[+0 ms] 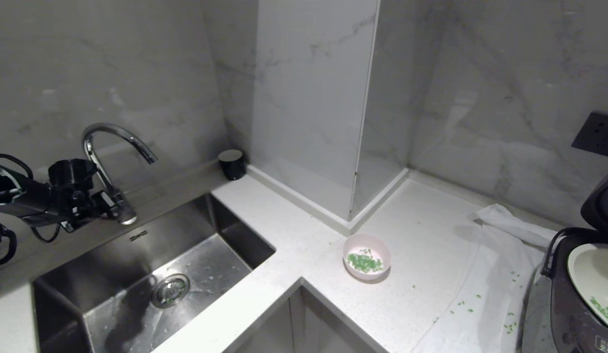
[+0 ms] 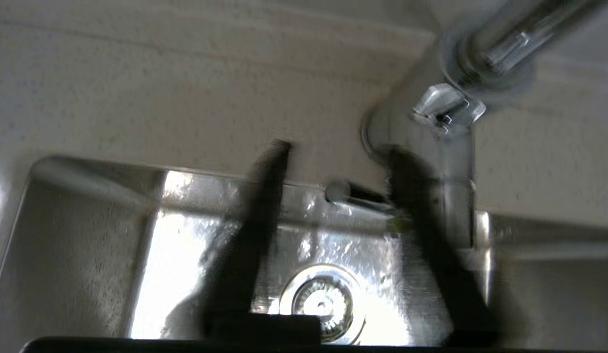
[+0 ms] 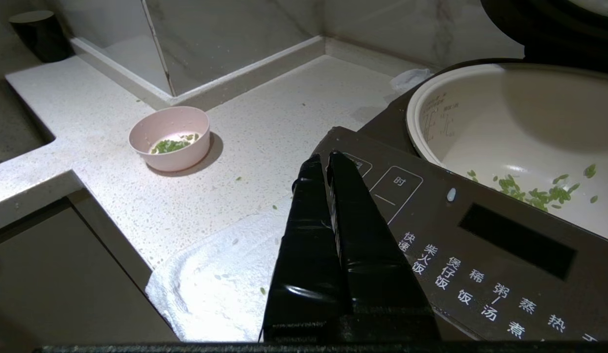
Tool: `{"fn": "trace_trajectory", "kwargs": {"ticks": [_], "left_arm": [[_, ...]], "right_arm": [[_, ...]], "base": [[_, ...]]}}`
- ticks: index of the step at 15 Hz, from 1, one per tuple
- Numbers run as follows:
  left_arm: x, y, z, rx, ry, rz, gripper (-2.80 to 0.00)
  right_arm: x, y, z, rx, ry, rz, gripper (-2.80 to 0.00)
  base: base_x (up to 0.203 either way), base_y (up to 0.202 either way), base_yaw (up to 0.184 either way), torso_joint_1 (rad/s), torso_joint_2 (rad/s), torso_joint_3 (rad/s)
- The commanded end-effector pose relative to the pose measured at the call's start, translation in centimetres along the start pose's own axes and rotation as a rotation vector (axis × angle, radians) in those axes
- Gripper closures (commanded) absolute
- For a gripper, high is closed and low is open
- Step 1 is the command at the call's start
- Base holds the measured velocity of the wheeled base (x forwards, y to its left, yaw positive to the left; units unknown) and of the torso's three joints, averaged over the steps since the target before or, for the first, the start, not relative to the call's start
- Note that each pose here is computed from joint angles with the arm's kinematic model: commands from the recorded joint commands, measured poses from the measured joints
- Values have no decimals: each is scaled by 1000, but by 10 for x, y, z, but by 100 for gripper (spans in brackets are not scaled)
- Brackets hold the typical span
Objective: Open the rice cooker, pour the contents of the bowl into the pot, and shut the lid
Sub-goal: Turn on the tap
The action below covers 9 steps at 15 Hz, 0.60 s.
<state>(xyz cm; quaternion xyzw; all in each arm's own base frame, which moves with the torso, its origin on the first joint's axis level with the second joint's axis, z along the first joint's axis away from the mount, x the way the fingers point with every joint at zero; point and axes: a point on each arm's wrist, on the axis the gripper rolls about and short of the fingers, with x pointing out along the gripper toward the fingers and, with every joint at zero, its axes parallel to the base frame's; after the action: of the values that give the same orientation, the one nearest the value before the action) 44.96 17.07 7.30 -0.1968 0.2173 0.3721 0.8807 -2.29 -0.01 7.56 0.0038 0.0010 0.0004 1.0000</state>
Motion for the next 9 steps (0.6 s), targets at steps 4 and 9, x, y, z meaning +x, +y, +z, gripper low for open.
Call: {"fn": "trace_trajectory", "kwargs": {"ticks": [4,9], "left_arm": [[6,3,-2,-5,0,18,0],[3,3,-1,-2,-5,25,0]], "right_arm": [[0,0,0,0,-1,1,0],[0,0,0,0,0,1,0]], "base": [[0,0,0,0,0,0],[0,0,0,0,0,0]]}}
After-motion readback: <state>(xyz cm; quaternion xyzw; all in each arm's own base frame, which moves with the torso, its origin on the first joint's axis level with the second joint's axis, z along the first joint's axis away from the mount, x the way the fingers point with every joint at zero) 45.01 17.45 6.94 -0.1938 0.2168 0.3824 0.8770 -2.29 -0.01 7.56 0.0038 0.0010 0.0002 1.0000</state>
